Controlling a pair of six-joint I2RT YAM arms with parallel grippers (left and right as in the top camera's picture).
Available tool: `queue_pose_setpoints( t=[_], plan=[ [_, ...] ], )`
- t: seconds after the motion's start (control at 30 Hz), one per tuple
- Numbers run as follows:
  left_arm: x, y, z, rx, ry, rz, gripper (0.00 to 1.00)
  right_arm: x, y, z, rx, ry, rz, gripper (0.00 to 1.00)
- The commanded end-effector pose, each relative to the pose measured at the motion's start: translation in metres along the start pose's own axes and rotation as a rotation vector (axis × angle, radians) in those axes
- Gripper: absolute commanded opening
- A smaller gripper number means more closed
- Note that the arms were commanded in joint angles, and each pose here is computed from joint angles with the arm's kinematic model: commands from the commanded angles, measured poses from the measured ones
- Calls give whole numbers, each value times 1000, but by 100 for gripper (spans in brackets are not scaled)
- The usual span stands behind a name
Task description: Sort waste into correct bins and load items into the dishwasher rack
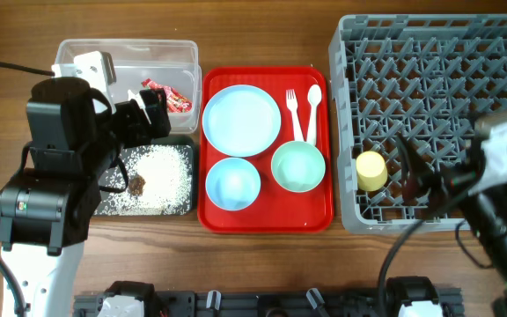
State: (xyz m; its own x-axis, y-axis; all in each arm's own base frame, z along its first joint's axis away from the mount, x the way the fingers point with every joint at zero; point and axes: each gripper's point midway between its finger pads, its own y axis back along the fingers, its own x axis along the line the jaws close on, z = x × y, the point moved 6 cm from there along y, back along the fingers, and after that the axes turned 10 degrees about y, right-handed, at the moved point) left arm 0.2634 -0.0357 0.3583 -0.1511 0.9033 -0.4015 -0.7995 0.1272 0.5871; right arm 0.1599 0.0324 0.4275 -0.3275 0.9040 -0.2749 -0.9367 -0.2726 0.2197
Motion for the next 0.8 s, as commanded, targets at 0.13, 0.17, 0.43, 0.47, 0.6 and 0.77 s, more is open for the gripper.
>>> queue_pose_setpoints(
  t=[0.13,0.17,0.43,0.47,0.6,0.77],
  plan=[
    [-1,-1,0,2,-16,-5,100,24,-13,-81,-60,99,-30,100],
    [-1,-1,0,2,-16,-5,100,28,-15,-90,-73,102,-23,100],
    [-1,-1,0,2,-16,-5,100,31,-14,-84,-118,46,5,100],
    [-1,-1,0,2,-16,-5,100,31,-14,-83,-120,47,4,100],
    [-1,-1,0,2,-17,-5,100,31,-14,-85,-114,45,3,100],
    [-1,-1,0,2,-16,-5,100,32,-14,-87,-99,40,8,100]
  ],
)
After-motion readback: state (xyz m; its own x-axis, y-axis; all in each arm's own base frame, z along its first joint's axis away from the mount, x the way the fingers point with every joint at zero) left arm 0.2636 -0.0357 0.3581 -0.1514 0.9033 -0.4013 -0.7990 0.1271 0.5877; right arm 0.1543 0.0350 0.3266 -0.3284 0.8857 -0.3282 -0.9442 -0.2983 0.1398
